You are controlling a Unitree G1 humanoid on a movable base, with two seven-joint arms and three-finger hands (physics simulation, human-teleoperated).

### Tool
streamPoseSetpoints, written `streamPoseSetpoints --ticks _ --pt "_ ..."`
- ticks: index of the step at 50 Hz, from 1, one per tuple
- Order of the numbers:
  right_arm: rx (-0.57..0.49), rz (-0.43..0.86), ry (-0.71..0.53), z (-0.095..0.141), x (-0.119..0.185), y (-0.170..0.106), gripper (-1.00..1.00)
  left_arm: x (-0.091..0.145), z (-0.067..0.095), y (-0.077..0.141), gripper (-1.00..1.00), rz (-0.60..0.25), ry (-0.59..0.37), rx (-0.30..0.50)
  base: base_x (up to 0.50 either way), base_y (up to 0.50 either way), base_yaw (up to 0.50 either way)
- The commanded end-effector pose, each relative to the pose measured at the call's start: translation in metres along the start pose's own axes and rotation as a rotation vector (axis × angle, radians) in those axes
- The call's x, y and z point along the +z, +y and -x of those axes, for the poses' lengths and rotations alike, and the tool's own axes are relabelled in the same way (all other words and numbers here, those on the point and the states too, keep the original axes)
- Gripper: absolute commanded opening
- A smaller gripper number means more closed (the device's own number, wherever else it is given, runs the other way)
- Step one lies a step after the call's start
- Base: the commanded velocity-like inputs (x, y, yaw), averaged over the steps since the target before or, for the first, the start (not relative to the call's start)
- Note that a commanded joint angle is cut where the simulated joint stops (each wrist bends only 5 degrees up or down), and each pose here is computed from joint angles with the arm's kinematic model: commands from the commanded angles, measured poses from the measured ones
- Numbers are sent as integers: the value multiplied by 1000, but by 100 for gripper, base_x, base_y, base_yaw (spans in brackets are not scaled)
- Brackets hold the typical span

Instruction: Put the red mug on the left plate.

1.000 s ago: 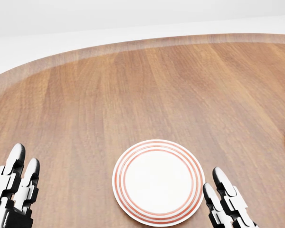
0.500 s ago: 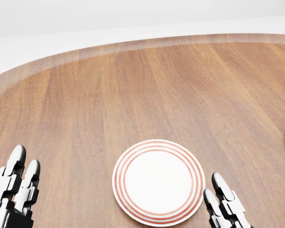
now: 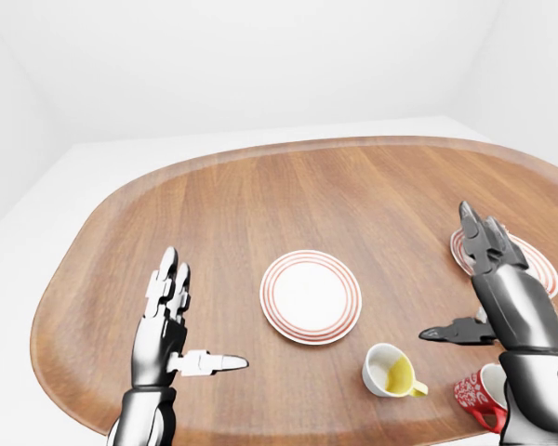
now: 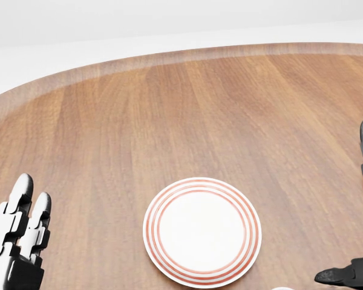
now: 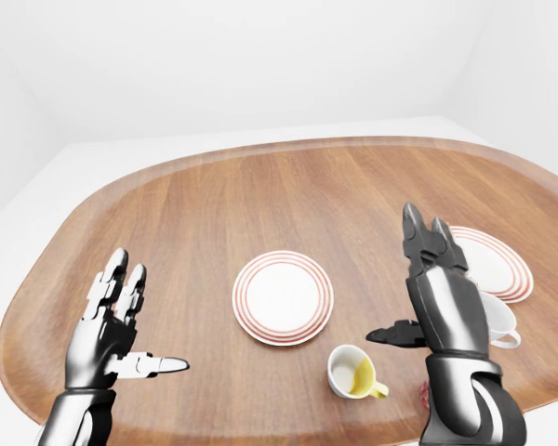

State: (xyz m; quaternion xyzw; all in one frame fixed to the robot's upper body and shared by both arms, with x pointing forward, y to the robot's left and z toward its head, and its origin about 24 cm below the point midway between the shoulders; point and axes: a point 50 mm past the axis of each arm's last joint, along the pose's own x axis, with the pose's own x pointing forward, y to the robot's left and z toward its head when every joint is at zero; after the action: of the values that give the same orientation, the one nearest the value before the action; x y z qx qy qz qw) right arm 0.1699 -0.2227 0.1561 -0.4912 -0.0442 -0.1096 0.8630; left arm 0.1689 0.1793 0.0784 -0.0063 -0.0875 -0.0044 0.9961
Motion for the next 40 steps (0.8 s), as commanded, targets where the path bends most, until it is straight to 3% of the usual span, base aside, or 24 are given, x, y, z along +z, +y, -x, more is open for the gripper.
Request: streamPoseSetpoints --ticks 1,6,16,19,26,30,40 --pt "-153 447 86 -11 10 -64 100 4 -4 -1 100 -7 -25 6 0 0 0" --pt "-82 486 188 -14 -11 -69 100 6 -6 -2 100 -13 -34 6 0 0 0" --pt "42 444 388 -8 -64 -63 100 8 -7 -2 100 -15 -45 11 0 0 0" --pt "153 425 556 12 -100 -52 100 9 -8 -2 100 -16 -50 13 0 0 0" --pt "244 406 672 37 -133 -46 100 9 -8 -2 100 -20 -52 12 0 0 0" --pt "300 411 720 48 -148 -43 100 9 -8 -3 100 -20 -50 12 0 0 0" --pt "285 473 776 61 -153 -56 100 9 -7 -3 100 -20 -47 12 0 0 0"
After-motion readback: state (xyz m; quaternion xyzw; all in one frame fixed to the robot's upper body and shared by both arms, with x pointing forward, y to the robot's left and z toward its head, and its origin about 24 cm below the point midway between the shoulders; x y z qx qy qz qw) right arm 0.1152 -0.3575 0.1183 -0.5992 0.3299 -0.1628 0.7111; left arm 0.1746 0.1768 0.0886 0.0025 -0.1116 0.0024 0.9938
